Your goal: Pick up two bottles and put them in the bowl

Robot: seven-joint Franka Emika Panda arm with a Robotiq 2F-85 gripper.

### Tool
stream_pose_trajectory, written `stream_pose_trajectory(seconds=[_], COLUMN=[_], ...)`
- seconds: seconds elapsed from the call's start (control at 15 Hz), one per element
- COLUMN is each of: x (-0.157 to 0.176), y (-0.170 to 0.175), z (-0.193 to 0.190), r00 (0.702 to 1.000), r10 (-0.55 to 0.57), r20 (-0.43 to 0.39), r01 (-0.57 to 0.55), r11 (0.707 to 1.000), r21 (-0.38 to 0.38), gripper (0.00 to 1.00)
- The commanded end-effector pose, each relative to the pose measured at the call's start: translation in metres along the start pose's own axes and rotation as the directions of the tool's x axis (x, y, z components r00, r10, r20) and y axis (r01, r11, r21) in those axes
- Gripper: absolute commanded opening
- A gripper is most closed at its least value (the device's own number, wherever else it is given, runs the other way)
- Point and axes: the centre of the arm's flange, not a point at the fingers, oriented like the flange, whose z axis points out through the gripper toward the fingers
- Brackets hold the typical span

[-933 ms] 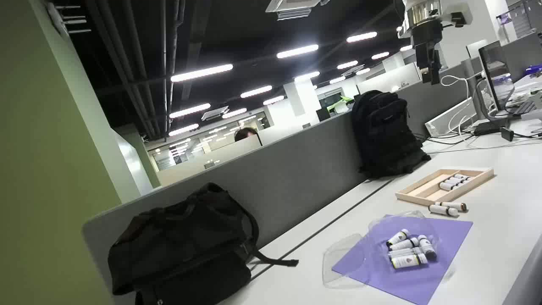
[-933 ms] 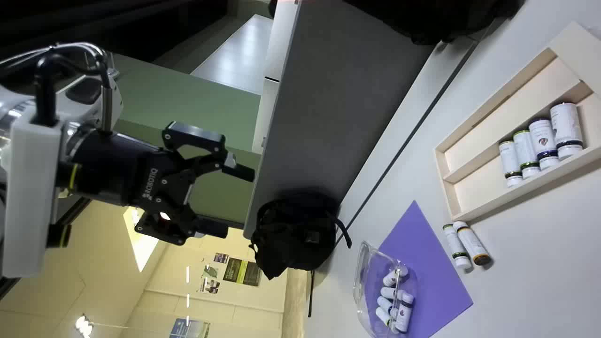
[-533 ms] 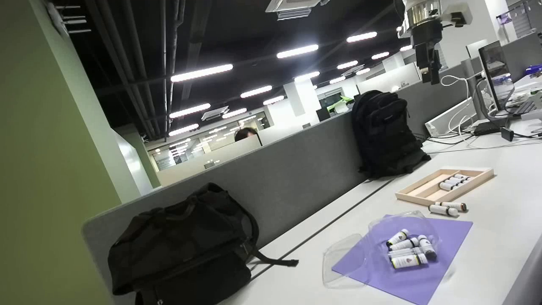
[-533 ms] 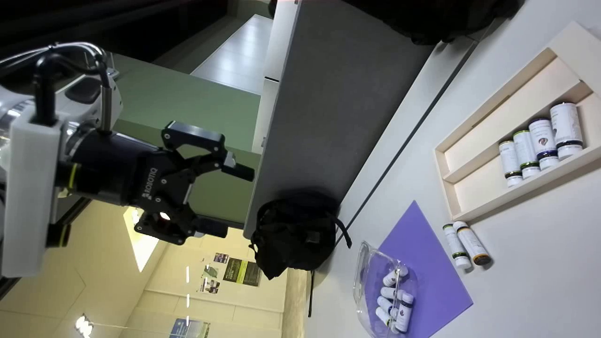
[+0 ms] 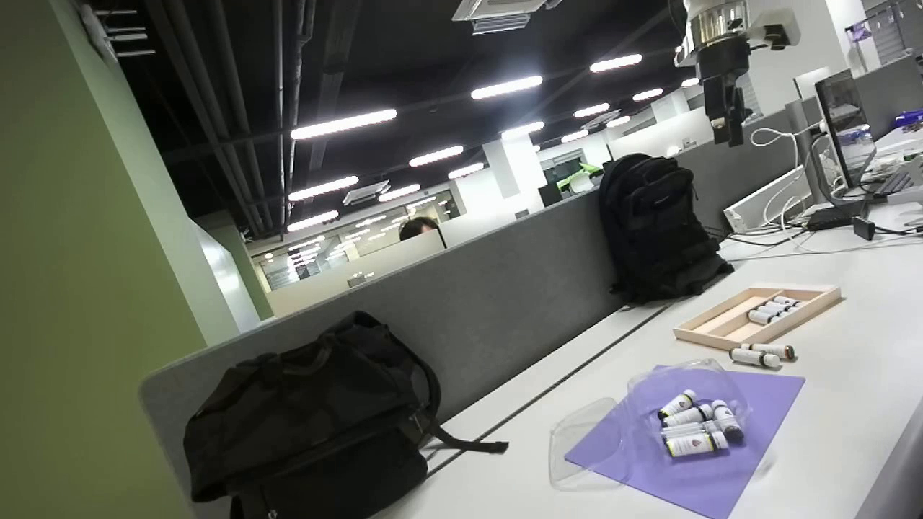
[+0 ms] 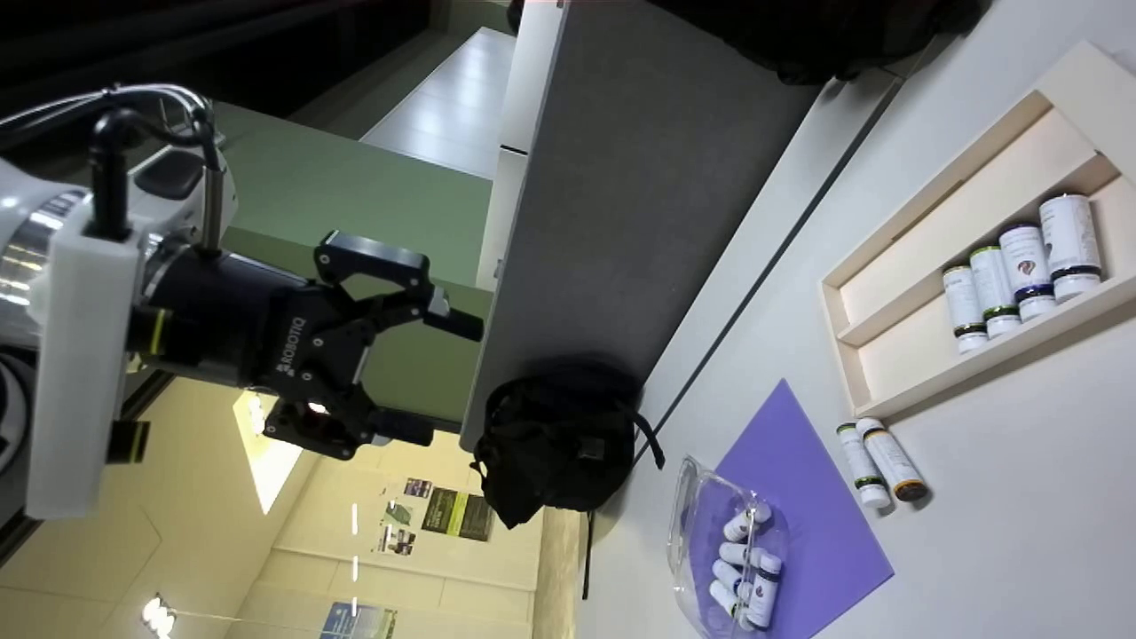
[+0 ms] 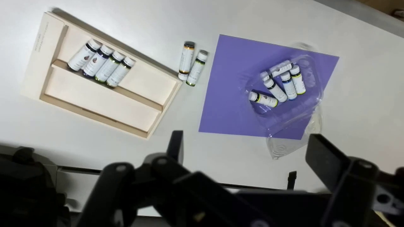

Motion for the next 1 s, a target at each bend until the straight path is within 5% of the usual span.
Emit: stream_pose_trajectory(seconds=[0.0, 0.27, 0.6, 0.93], x=[0.033, 0.067, 0.112, 0.092], y=[0.004, -0.014, -0.038, -0.027], z=[0.023, 0.078, 0.161, 0.242], r00=[1.000, 0.999, 0.991, 0.946], r10=[-0.020, -0.021, 0.116, 0.276], r20=[-0.004, 0.043, 0.063, 0.173], r01=[0.020, 0.018, -0.113, -0.253], r11=[0.999, 0.996, 0.993, 0.957], r21=[0.032, 0.084, -0.046, -0.141], gripper=[1.00, 1.00, 1.00, 1.00])
